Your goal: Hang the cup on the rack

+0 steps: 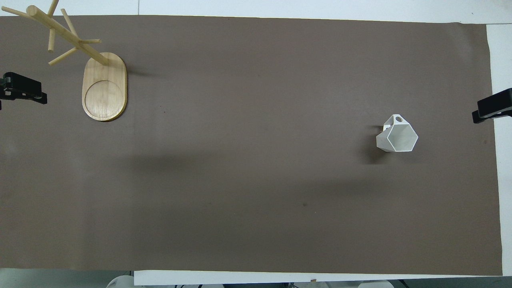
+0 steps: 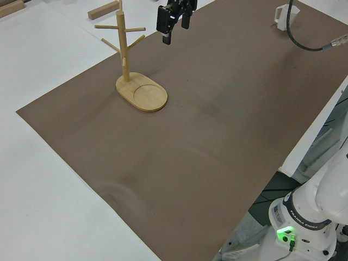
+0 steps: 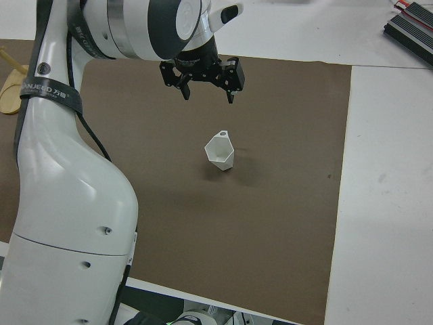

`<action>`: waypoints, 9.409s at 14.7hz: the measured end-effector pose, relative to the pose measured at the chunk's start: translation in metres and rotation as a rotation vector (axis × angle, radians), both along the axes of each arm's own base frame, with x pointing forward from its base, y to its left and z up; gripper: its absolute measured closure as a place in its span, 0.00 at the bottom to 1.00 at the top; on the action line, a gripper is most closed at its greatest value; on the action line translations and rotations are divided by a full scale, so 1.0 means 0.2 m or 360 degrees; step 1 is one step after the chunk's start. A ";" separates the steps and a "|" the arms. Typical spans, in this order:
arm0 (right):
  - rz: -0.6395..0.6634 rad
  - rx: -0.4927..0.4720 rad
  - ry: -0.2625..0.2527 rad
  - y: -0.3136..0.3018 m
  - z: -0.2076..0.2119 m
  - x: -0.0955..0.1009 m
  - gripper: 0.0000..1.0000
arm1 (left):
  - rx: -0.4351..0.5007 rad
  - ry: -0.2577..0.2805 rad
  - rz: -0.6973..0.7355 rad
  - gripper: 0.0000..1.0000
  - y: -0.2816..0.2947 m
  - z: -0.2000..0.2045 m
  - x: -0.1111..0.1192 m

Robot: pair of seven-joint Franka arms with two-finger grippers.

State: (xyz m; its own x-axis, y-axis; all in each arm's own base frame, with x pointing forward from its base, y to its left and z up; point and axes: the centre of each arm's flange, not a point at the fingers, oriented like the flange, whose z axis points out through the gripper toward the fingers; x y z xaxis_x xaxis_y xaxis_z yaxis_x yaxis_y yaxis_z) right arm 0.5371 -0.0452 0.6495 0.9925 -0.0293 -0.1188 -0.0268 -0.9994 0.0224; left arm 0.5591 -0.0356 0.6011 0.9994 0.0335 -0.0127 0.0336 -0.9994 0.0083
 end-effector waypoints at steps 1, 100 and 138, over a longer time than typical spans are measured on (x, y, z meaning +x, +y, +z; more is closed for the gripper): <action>-0.0001 0.0000 0.0003 0.00 0.00 0.00 0.00 | 0.0000 0.0000 0.0000 0.00 0.00 0.00 0.00; 0.1636 0.1307 -0.1692 1.84 -1.47 0.06 0.22 | -0.0261 -0.0178 0.0116 0.03 -1.66 -0.37 -0.10; 0.2130 0.1067 -0.1236 0.05 -1.14 0.24 0.00 | -0.0549 -0.0631 0.0523 0.95 -0.52 -0.53 -0.14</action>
State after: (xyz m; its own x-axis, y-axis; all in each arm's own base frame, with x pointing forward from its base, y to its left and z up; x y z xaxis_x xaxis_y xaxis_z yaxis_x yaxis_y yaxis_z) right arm 0.5850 -0.0360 0.4211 0.1018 0.6714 0.7340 0.9880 -0.1546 0.0043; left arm 0.5318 -0.1389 0.4961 0.8685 0.4001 0.2925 0.2671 -0.8750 0.4038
